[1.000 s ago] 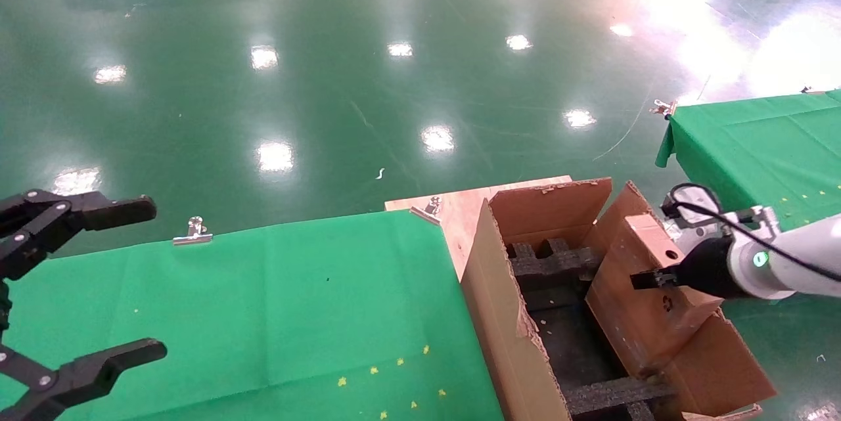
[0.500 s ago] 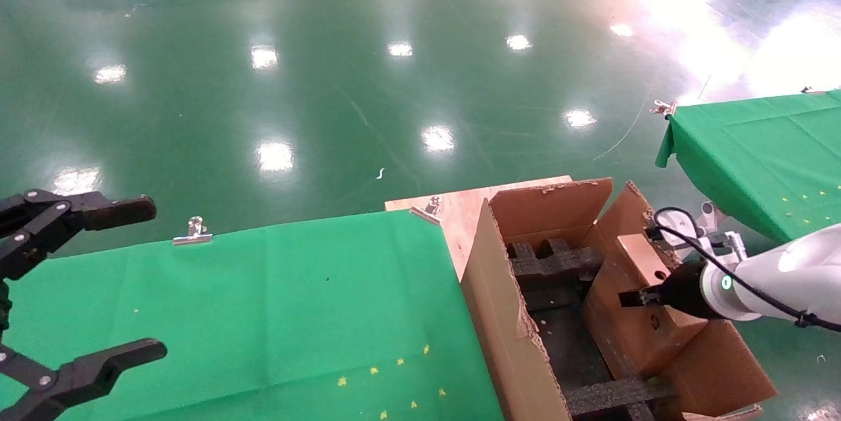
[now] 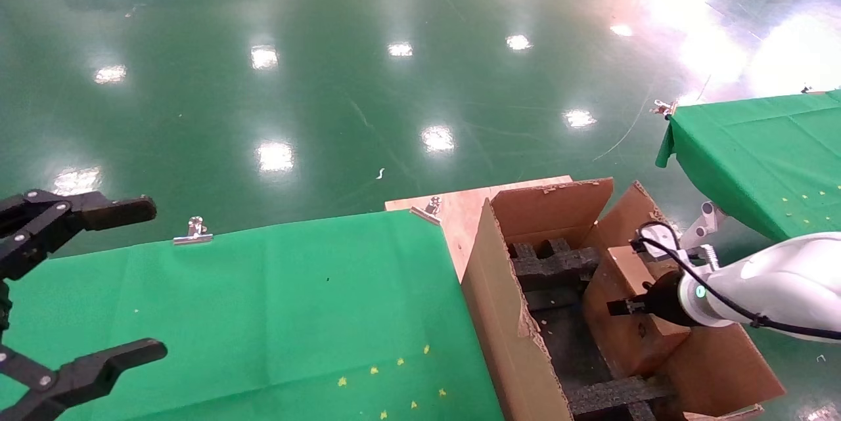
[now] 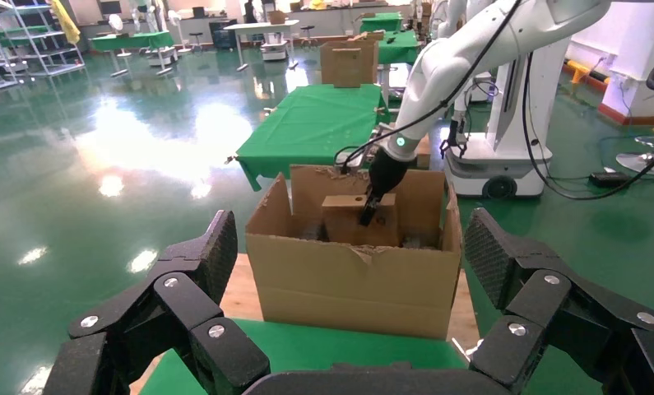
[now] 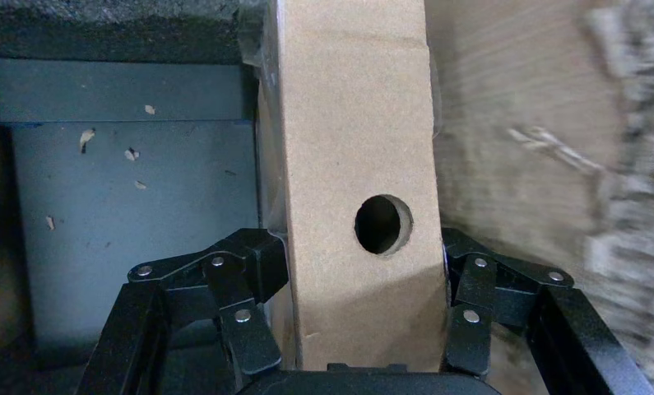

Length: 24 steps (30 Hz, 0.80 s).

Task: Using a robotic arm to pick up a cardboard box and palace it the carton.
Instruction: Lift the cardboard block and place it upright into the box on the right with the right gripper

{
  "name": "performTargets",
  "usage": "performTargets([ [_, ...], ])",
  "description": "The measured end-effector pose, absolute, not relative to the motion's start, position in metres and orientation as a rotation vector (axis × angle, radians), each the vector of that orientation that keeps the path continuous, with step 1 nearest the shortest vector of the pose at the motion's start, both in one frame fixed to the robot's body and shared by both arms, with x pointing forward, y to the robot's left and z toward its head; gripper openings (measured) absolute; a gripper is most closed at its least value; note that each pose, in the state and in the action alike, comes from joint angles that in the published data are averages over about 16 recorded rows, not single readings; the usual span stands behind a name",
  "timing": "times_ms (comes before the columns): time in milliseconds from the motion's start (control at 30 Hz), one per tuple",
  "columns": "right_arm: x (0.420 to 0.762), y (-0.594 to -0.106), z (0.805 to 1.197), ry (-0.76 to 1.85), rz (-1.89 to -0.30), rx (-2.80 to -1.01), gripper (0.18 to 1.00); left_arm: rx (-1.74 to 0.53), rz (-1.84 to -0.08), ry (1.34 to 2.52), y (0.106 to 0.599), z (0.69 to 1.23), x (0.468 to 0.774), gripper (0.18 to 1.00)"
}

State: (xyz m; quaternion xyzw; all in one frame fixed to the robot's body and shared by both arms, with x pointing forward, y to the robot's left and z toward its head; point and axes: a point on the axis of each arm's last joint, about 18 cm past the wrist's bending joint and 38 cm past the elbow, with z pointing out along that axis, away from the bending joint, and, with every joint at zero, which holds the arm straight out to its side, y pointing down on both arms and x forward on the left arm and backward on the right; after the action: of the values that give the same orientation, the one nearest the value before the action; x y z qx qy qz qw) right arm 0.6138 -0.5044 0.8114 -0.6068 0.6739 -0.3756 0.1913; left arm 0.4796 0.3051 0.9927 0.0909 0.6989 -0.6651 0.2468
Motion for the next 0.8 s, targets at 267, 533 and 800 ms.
performTargets([
  [267, 0.626, -0.501, 0.796, 1.883, -1.036, -1.748, 0.282, 0.248, -1.814, 1.906, 0.305, 0.993, 0.480, 1.001],
  [533, 0.633, -0.499, 0.781, 1.880, -1.024, -1.797, 0.280, 0.248, -1.814, 1.906, 0.305, 0.993, 0.480, 1.001],
  [800, 0.638, -0.498, 0.770, 1.882, -1.013, -1.828, 0.278, 0.248, -1.814, 1.906, 0.305, 0.993, 0.480, 1.001],
])
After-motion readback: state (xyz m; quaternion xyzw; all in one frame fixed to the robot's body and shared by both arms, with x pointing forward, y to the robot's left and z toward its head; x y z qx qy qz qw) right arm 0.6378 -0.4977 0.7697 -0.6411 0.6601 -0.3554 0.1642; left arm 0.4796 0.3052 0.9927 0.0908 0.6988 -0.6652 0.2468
